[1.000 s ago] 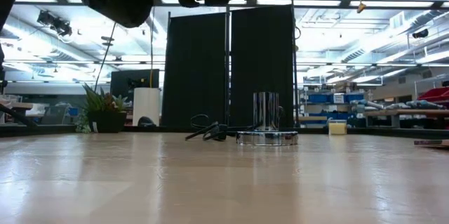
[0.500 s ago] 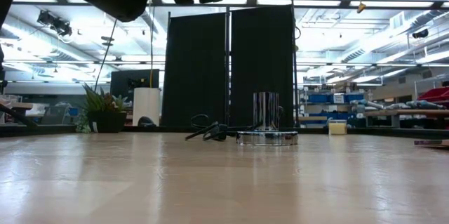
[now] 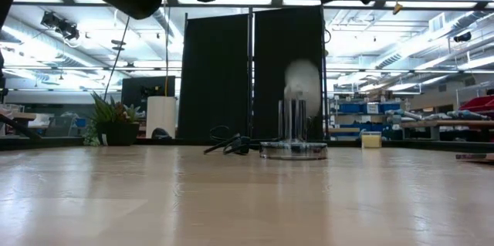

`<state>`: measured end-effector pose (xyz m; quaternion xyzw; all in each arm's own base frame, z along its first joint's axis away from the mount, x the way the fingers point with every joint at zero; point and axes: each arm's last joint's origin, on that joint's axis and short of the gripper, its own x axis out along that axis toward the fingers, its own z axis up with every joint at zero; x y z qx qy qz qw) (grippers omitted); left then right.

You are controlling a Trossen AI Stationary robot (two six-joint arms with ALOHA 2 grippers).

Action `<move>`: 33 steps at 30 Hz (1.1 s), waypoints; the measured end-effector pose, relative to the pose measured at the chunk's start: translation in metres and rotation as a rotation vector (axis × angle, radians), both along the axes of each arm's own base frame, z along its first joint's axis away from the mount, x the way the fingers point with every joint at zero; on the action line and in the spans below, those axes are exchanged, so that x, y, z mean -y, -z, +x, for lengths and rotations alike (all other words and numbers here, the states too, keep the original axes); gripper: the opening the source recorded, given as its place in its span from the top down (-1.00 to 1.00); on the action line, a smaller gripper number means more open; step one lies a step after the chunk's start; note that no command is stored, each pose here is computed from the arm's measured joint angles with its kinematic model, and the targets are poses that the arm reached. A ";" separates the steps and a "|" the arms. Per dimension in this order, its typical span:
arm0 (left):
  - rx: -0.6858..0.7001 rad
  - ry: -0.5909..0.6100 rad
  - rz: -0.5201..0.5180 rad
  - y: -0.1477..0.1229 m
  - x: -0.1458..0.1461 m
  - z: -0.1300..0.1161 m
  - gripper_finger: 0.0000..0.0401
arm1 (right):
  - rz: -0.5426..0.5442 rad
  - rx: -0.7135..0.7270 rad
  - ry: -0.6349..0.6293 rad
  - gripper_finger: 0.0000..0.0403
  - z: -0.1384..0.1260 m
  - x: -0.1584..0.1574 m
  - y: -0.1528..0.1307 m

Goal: Screw lightbulb
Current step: Insert the white lightbulb into the silver lamp

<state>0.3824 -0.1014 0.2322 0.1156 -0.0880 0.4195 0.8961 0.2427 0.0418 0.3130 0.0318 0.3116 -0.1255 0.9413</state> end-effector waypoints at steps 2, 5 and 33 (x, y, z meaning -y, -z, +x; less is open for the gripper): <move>-0.030 0.007 -0.004 0.004 0.001 0.002 -0.11 | 0.033 -0.069 -0.006 0.62 -0.003 0.002 0.006; -0.102 0.004 -0.028 0.016 0.002 0.006 -0.11 | 0.071 -0.251 0.055 0.59 -0.011 0.009 0.022; -0.232 0.536 -0.271 0.069 -0.024 0.020 -0.11 | 0.019 -0.120 0.223 -0.12 -0.006 0.111 0.058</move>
